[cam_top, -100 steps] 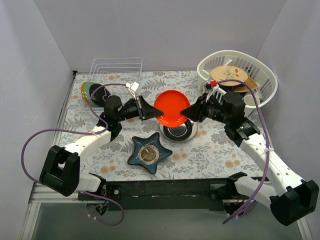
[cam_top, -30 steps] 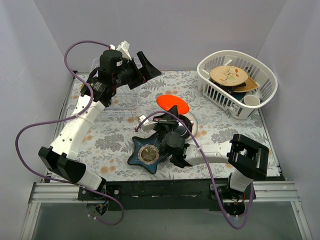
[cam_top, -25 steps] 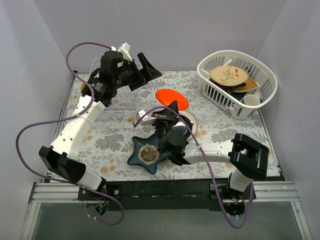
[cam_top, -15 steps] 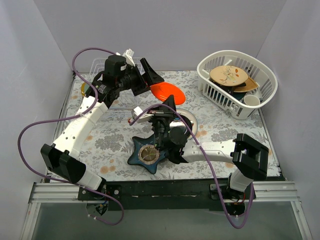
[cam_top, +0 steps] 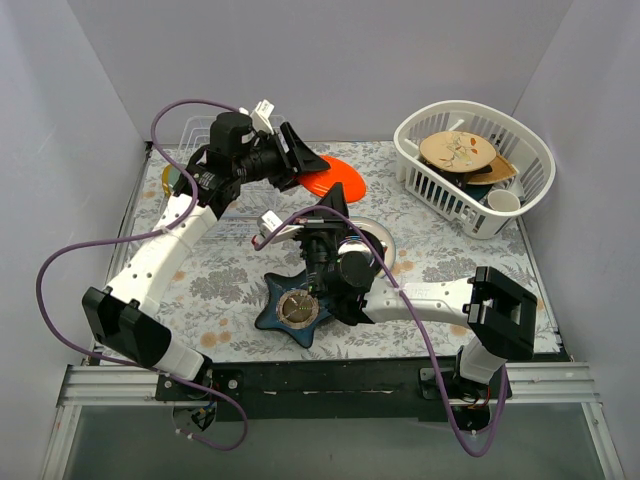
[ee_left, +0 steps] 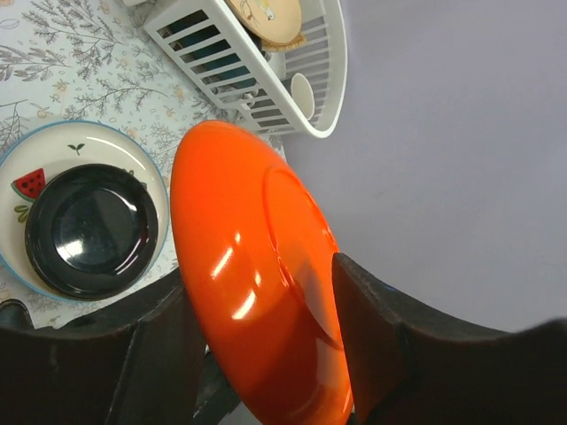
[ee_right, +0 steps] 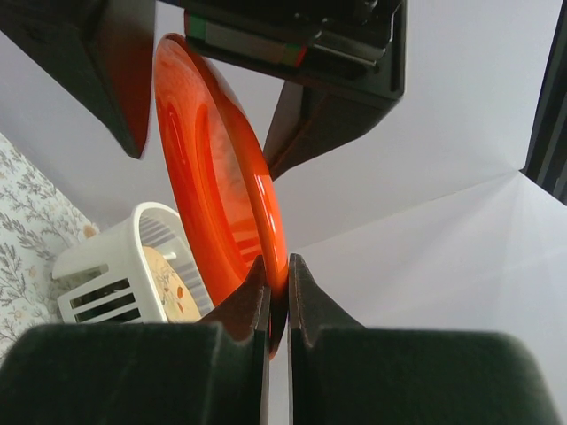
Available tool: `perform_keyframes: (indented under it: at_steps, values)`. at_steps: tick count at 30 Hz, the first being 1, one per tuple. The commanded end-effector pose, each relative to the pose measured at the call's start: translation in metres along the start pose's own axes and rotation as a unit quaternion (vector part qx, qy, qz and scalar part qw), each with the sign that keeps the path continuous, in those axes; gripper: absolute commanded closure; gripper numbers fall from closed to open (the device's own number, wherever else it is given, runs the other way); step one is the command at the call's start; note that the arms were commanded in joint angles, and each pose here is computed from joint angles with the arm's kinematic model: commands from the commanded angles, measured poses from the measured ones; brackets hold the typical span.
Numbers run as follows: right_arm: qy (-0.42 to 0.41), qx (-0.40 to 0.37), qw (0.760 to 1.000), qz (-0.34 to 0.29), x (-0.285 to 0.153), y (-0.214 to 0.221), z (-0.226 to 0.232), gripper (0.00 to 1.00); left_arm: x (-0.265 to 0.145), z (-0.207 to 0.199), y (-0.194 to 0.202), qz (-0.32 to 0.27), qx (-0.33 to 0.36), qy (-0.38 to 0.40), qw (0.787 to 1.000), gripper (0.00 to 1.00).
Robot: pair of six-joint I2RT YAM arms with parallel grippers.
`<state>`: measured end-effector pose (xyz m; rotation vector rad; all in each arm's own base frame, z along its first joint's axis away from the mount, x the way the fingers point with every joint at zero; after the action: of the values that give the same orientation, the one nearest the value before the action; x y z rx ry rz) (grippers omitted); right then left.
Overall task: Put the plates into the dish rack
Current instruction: Insert the plate into the dish rack.
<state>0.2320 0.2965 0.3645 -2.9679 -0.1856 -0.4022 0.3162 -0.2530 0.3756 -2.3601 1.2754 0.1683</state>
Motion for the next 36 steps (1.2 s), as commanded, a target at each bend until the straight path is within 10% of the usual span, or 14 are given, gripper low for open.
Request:
perform_keyframes:
  at_steps: [1,8,12,22,36]
  values:
    - [0.145,0.290,0.944,0.055,-0.009,0.043,-0.059,0.99,-0.017,-0.016,0.009,0.011,0.008,0.036,0.999,0.54]
    - [0.142,0.295,0.943,0.058,-0.011,0.048,-0.060,0.99,-0.014,-0.012,0.011,0.015,0.001,0.040,0.999,0.99]
    - [0.136,0.301,0.941,0.069,-0.013,0.053,-0.062,0.97,-0.014,-0.015,0.010,0.011,0.000,0.052,0.999,1.00]
    - [0.111,0.356,0.925,0.073,-0.030,0.060,-0.078,0.29,-0.008,-0.020,0.007,0.006,-0.012,0.080,0.997,1.00]
    - [-0.017,0.513,0.855,0.075,-0.079,0.059,-0.094,0.11,-0.016,-0.025,-0.048,-0.109,0.032,0.092,0.989,1.00]
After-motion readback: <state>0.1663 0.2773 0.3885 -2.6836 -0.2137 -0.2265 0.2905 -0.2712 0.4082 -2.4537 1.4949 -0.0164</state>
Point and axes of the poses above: each gripper's point midway between its finger pads, its own x axis out along the fingers, its own z axis along the line the jaws close on, y = z × x, the point moved 4 cm from there along -x, back along the fingers, and after that the axes turned 9 degrees about -x, right-handed, at the moved point
